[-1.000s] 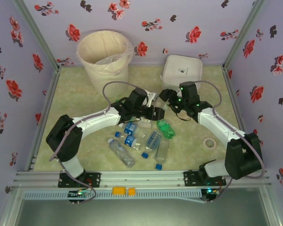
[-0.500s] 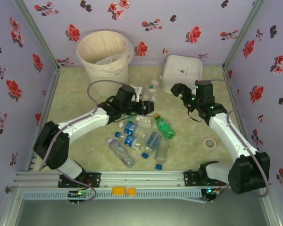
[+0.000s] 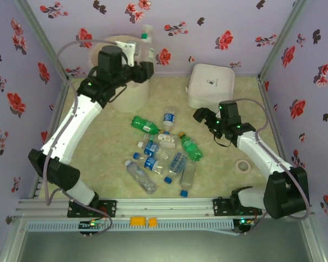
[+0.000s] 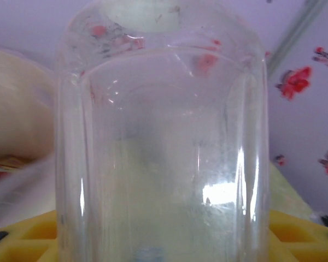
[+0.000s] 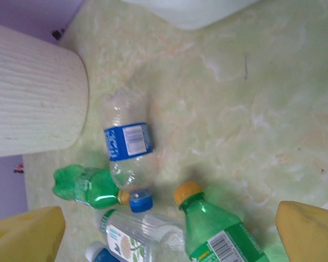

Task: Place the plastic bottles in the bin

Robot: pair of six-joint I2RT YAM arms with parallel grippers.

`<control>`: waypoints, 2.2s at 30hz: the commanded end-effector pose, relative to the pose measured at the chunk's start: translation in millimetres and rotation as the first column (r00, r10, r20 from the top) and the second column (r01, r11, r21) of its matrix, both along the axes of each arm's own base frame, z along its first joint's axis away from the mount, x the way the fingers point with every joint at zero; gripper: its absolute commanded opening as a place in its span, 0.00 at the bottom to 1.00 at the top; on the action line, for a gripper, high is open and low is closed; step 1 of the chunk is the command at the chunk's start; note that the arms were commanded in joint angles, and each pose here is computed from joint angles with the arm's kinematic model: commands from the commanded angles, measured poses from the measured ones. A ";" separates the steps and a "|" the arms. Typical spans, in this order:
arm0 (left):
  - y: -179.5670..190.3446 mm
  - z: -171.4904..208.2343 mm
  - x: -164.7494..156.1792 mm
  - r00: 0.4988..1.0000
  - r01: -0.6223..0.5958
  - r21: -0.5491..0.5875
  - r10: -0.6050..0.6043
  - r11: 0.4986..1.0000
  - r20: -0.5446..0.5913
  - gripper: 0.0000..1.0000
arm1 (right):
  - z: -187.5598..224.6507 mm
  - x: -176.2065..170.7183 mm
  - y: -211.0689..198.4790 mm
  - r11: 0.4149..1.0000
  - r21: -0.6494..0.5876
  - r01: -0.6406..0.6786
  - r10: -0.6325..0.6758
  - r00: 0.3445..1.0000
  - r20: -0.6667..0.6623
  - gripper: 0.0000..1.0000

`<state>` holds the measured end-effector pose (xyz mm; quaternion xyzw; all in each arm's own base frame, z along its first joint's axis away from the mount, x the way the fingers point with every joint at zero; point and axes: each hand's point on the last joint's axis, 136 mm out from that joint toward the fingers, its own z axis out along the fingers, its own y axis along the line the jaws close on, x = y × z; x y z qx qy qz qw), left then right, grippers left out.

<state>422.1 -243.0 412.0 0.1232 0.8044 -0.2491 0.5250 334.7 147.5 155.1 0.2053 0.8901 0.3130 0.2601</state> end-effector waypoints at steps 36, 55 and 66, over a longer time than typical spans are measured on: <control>109.4 -57.8 106.6 0.924 -0.248 0.205 0.294 0.947 -0.242 0.95 | -20.3 -15.4 6.9 0.986 -0.147 -0.076 0.067 0.996 -0.066 1.00; 59.8 21.6 -11.8 0.994 -0.096 -0.051 0.098 0.994 0.045 1.00 | -27.8 1.1 22.0 0.987 -0.128 -0.096 0.087 0.993 -0.076 1.00; 20.6 -85.6 -68.5 0.991 -0.050 -0.228 0.020 0.972 -0.135 1.00 | -32.0 49.3 66.2 0.982 -0.096 -0.160 0.153 0.986 -0.069 1.00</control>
